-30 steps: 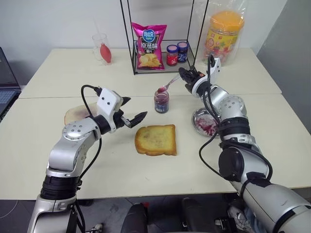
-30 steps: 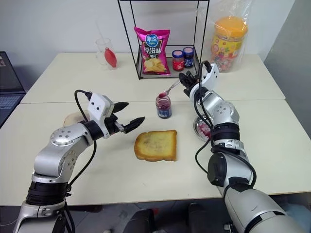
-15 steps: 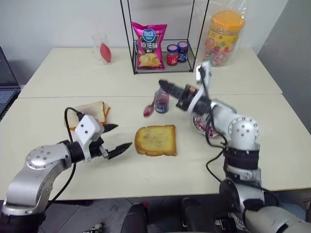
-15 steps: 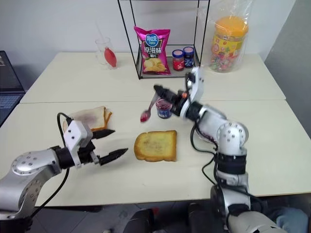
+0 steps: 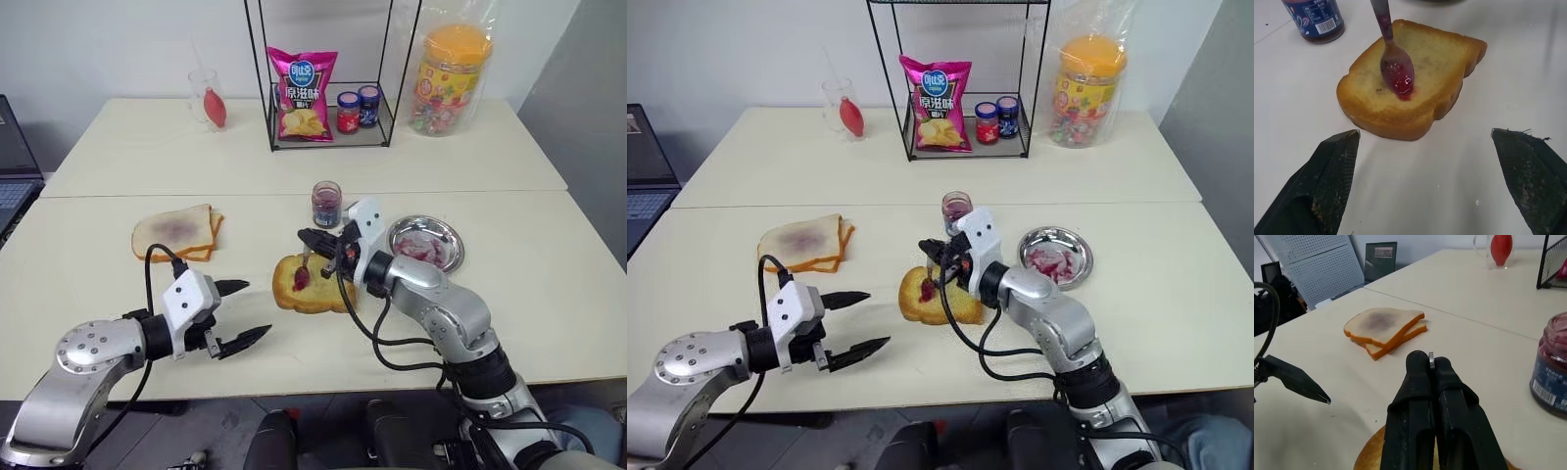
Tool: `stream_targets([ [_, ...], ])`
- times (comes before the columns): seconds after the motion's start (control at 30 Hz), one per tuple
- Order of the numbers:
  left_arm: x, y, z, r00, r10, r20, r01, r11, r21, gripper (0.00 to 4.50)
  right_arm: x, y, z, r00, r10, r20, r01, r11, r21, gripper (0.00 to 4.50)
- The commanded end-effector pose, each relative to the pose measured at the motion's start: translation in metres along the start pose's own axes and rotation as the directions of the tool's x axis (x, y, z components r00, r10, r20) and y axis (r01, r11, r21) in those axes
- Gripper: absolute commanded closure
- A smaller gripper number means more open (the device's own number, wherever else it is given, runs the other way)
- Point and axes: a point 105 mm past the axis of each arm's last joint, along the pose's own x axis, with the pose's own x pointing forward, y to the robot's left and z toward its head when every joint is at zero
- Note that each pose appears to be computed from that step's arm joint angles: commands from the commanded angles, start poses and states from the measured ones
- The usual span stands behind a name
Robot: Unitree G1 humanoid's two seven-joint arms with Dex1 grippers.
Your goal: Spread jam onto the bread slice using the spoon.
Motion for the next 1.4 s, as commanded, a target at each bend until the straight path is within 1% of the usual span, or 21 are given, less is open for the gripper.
stream_targets([
  [0.03,0.004,-0.002,0.010,1.000,-0.017,0.025,0.015,0.999,0.043,0.00,-0.004,-0.005,0.015,0.999,-0.014,0.052,0.020,0.994,-0.112,4.43],
  [0.13,0.007,-0.003,0.013,0.999,-0.026,0.030,0.025,0.998,0.050,0.00,-0.007,-0.006,0.014,0.999,-0.012,0.043,0.019,0.989,-0.148,4.43],
  [0.23,0.010,-0.003,0.016,0.999,-0.028,0.037,0.026,0.998,0.056,0.00,-0.012,-0.008,0.006,1.000,-0.016,0.012,0.018,0.973,-0.231,4.43],
  [0.4,0.013,-0.001,0.018,0.999,-0.026,0.042,0.024,0.998,0.062,0.00,-0.015,-0.006,0.010,1.000,-0.003,0.027,0.011,0.959,-0.284,4.43],
  [0.53,0.014,0.001,0.017,0.999,-0.022,0.042,0.019,0.997,0.068,0.00,-0.020,-0.005,0.020,0.998,0.004,0.059,0.015,0.945,-0.328,4.43],
  [0.7,0.013,0.003,0.017,0.999,0.005,0.049,-0.008,0.997,0.073,0.00,-0.028,-0.008,0.040,0.994,-0.007,0.113,0.037,0.962,-0.271,4.43],
  [0.83,0.009,0.007,0.013,0.998,0.036,0.048,-0.039,0.997,0.068,0.00,-0.033,-0.009,0.040,0.995,-0.016,0.101,0.028,0.993,-0.114,4.43],
  [0.9,0.007,0.008,0.012,0.998,0.041,0.049,-0.045,0.997,0.067,0.00,-0.034,-0.009,0.037,0.995,-0.019,0.094,0.020,1.000,-0.008,4.43],
  [0.93,0.005,0.009,0.012,0.997,0.049,0.053,-0.052,0.997,0.064,0.00,-0.034,-0.010,0.034,0.996,-0.022,0.088,0.015,0.997,0.072,4.43],
  [0.97,0.003,0.011,0.011,0.997,0.059,0.056,-0.062,0.997,0.055,0.00,-0.030,-0.011,0.025,0.997,-0.027,0.077,0.010,0.977,0.214,4.43],
  [1.0,0.001,0.012,0.011,0.996,0.066,0.057,-0.069,0.996,0.049,0.00,-0.028,-0.011,0.019,0.997,-0.027,0.067,0.005,0.952,0.308,4.43],
  [1.07,0.000,0.015,0.012,0.995,0.081,0.057,-0.084,0.995,0.051,0.00,-0.019,-0.012,0.010,0.997,-0.046,0.060,0.014,0.896,0.444,4.43],
  [1.17,0.001,0.017,0.014,0.994,0.092,0.059,-0.096,0.994,0.058,0.00,-0.008,-0.014,0.003,0.996,-0.073,0.057,0.027,0.821,0.571,4.43],
  [1.3,0.003,0.017,0.016,0.994,0.089,0.061,-0.093,0.994,0.062,0.00,-0.001,-0.021,-0.012,0.994,-0.107,0.020,0.065,0.727,0.684,4.43],
  [1.37,0.004,0.016,0.016,0.995,0.084,0.063,-0.088,0.994,0.066,0.00,-0.002,-0.025,-0.025,0.993,-0.121,-0.015,0.097,0.714,0.693,4.43],
  [1.4,0.004,0.016,0.017,0.995,0.081,0.064,-0.085,0.994,0.066,0.00,-0.004,-0.026,-0.030,0.992,-0.121,-0.035,0.112,0.723,0.681,4.43],
])
